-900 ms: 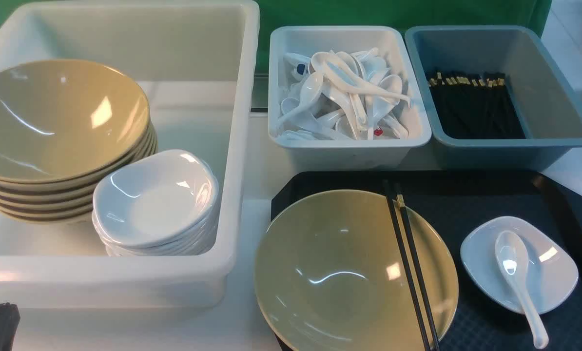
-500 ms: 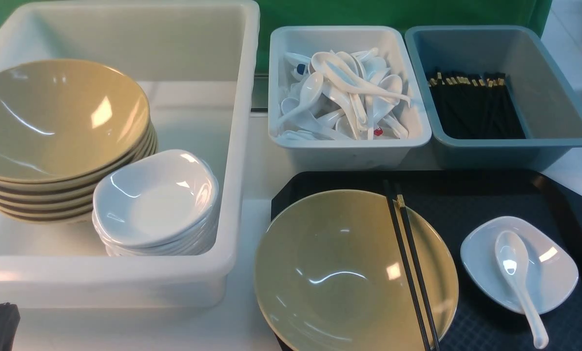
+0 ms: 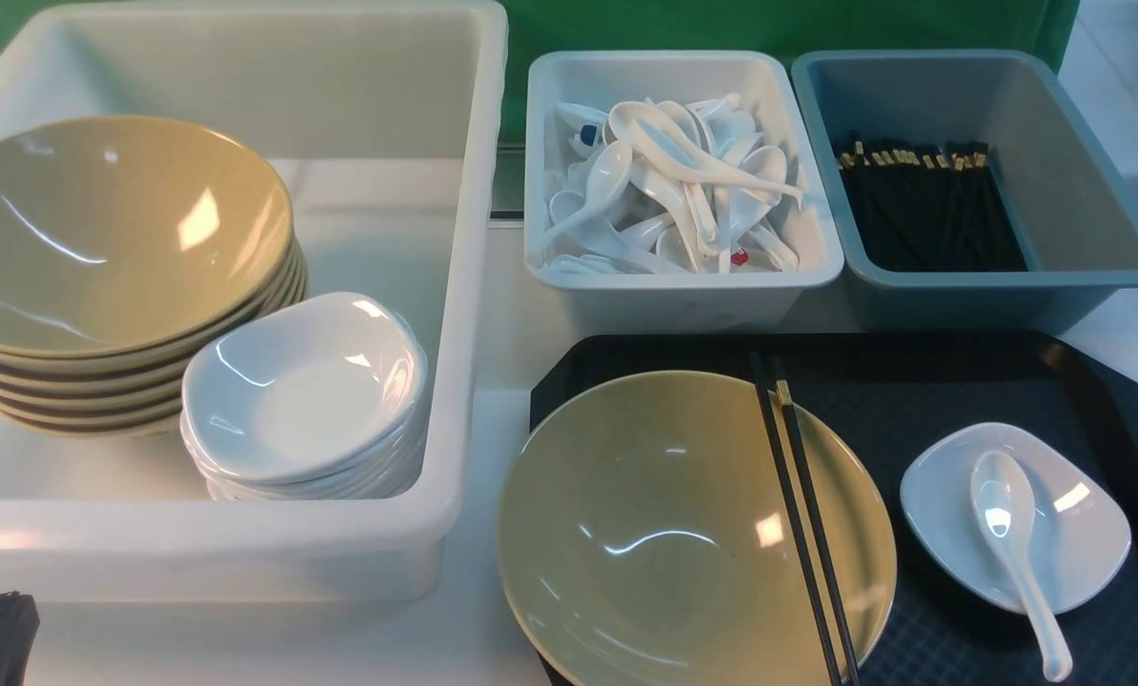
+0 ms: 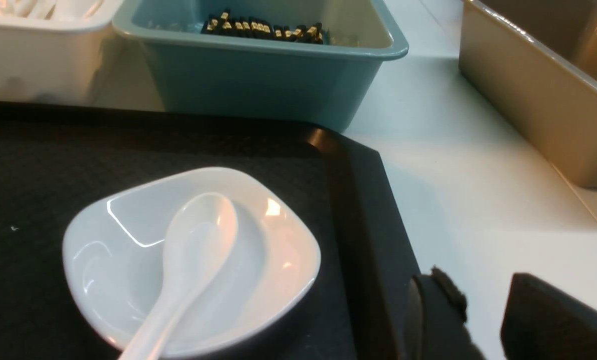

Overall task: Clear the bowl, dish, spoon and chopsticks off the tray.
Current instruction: Use the right arm to grab the chopsticks

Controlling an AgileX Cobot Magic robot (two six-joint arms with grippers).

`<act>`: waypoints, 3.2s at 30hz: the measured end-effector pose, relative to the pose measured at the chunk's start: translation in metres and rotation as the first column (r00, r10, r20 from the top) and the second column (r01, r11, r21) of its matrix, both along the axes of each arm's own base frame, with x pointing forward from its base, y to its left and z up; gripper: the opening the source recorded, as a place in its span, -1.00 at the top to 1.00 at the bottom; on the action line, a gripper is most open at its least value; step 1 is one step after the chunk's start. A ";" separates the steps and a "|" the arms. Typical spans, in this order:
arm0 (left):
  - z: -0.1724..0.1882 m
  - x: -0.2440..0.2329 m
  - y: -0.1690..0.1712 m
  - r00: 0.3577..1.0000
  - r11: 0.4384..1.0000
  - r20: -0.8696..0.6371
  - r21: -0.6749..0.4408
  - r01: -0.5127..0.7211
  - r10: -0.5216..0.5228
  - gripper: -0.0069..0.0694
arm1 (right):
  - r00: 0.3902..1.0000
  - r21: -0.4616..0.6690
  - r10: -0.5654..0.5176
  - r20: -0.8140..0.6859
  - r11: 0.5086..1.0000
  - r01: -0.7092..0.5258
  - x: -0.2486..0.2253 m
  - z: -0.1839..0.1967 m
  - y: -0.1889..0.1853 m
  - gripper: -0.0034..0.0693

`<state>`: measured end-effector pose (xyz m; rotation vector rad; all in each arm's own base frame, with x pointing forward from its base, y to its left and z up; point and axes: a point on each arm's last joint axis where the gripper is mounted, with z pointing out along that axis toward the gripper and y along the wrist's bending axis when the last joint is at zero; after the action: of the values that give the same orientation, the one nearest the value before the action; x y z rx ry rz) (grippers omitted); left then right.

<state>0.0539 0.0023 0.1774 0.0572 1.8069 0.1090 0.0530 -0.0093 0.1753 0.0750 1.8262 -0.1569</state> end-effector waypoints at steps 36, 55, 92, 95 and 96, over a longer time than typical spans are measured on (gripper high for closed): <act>0.004 0.001 -0.004 0.998 0.949 0.050 -0.316 -0.012 0.029 0.85 | 0.996 0.273 -0.076 0.040 0.960 0.063 0.000 0.001 0.000 0.25; 0.019 0.002 -0.014 0.992 0.051 0.026 -0.998 0.020 0.122 0.85 | 0.955 0.835 -0.268 0.127 0.548 0.043 0.002 0.010 0.001 0.25; 0.174 0.063 -0.089 0.574 0.733 -0.527 -0.148 0.664 -0.627 0.85 | 0.542 0.064 0.438 -0.717 0.815 -0.575 0.116 0.197 0.102 0.81; 0.170 0.067 -0.095 0.541 0.704 -0.546 -0.132 0.698 -0.640 0.85 | 0.428 0.101 0.442 -0.788 0.779 -0.619 0.130 0.172 0.138 0.79; 0.170 0.068 -0.095 0.537 0.697 -0.548 -0.125 0.706 -0.641 0.85 | 0.407 0.109 0.437 -0.802 0.778 -0.619 0.133 0.165 0.146 0.78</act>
<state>0.1218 -0.0928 0.3472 0.9728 2.2297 -0.4172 0.1861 0.1367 0.3401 -0.8932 2.6267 0.1140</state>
